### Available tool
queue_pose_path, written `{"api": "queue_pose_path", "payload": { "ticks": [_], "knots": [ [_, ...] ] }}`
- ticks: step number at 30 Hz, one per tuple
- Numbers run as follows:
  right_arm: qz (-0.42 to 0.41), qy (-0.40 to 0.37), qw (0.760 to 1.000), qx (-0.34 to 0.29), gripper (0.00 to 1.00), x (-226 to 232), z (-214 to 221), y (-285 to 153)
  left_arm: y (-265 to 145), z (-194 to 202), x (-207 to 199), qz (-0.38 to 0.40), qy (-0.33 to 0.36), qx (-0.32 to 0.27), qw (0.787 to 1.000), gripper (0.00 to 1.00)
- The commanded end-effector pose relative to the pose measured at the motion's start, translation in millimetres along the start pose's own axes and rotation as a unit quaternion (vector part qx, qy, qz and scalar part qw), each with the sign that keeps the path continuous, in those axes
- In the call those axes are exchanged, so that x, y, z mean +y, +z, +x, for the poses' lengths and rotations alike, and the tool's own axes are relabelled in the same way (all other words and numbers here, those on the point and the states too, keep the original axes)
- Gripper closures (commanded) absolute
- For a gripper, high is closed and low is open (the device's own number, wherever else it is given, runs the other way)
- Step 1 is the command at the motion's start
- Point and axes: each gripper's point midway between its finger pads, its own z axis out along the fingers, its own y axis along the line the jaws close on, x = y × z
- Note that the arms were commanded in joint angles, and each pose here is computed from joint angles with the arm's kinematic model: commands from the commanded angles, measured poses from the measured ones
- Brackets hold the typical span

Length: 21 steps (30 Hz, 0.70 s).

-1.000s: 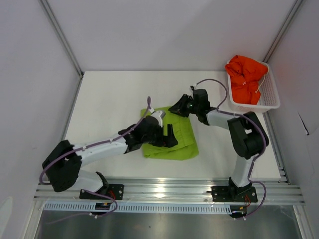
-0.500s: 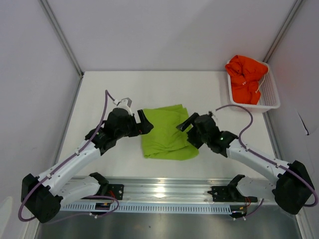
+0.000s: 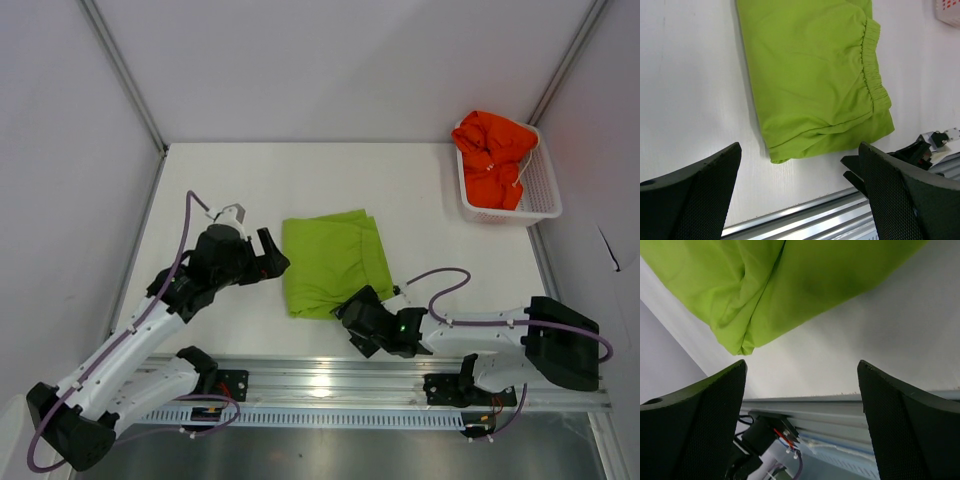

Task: Fold and stack the shorts
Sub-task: Fold the shorts, then neatly place the folded shorts to the corner

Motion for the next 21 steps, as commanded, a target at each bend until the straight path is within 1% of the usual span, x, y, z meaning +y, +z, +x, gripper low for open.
{"api": "queue_pose_path", "payload": {
  "ticks": [1,6,13,16,18,21],
  "knots": [
    [-0.052,0.17,0.983,-0.045,0.09,30,-14,10,-19,-20,-2,-0.003,0.006,-0.029,1.0,0.01],
    [-0.062,0.218,0.973,-0.045,0.1,34,-13,21,-28,-27,2,-0.009,0.008,-0.045,0.999,0.01],
    [-0.066,0.244,0.966,-0.052,0.12,40,-9,43,-35,-28,10,-0.024,0.013,-0.054,0.998,0.01],
    [-0.055,0.242,0.967,-0.056,0.12,39,-8,58,-38,-30,11,-0.026,0.015,-0.059,0.998,0.01],
    [-0.058,0.246,0.966,-0.051,0.15,44,-7,69,-40,-29,16,-0.036,0.014,-0.06,0.997,0.01],
    [-0.062,0.241,0.967,-0.062,0.21,43,-10,79,-49,-34,22,-0.048,0.013,-0.08,0.996,0.01]
  ]
}}
